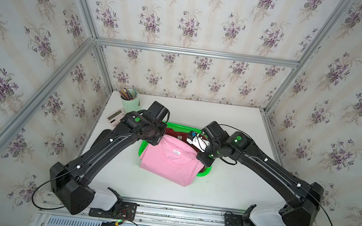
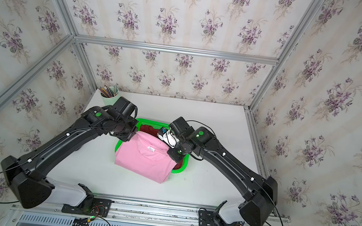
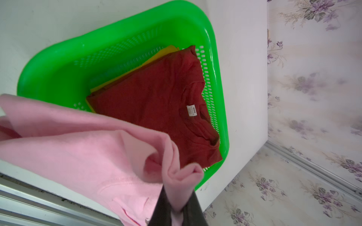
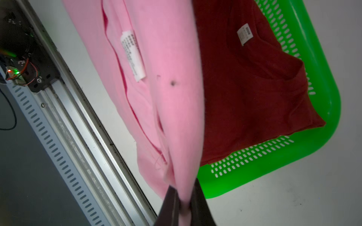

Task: Put the folded t-shirts into the basket
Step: Move the bin to the center of the board.

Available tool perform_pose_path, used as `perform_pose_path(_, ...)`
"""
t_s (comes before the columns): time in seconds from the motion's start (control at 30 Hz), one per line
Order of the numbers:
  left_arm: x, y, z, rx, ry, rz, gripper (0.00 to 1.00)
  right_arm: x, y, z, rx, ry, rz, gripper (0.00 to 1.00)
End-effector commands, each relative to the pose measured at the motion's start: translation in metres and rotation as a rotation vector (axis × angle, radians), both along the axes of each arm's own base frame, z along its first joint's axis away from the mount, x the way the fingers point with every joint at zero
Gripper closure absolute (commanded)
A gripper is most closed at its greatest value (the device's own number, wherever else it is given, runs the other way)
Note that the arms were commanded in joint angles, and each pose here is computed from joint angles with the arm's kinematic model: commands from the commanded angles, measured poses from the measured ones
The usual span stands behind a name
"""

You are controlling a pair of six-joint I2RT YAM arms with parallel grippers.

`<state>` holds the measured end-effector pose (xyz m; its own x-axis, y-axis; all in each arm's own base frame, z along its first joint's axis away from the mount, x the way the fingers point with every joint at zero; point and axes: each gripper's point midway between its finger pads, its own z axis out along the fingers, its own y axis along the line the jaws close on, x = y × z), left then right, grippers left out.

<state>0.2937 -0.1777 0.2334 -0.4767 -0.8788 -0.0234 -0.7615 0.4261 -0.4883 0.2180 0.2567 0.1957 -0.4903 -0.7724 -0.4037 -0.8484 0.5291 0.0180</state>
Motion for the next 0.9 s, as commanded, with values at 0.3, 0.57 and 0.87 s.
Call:
perform_pose_path(0.3, 0.019, 0.008, -0.037, 0.123, 0.035, 0.011, 1.00, 0.038, -0.017, -0.002, -0.123, -0.014, -0.072, 1.00)
perform_pose_path(0.57, 0.031, 0.013, -0.060, 0.130, 0.078, 0.082, 1.00, 0.070, -0.026, -0.018, -0.232, -0.048, -0.105, 1.00)
perform_pose_path(0.87, 0.034, 0.011, -0.099, 0.075, 0.115, 0.193, 1.00, 0.115, -0.022, -0.057, -0.253, -0.138, -0.185, 1.00)
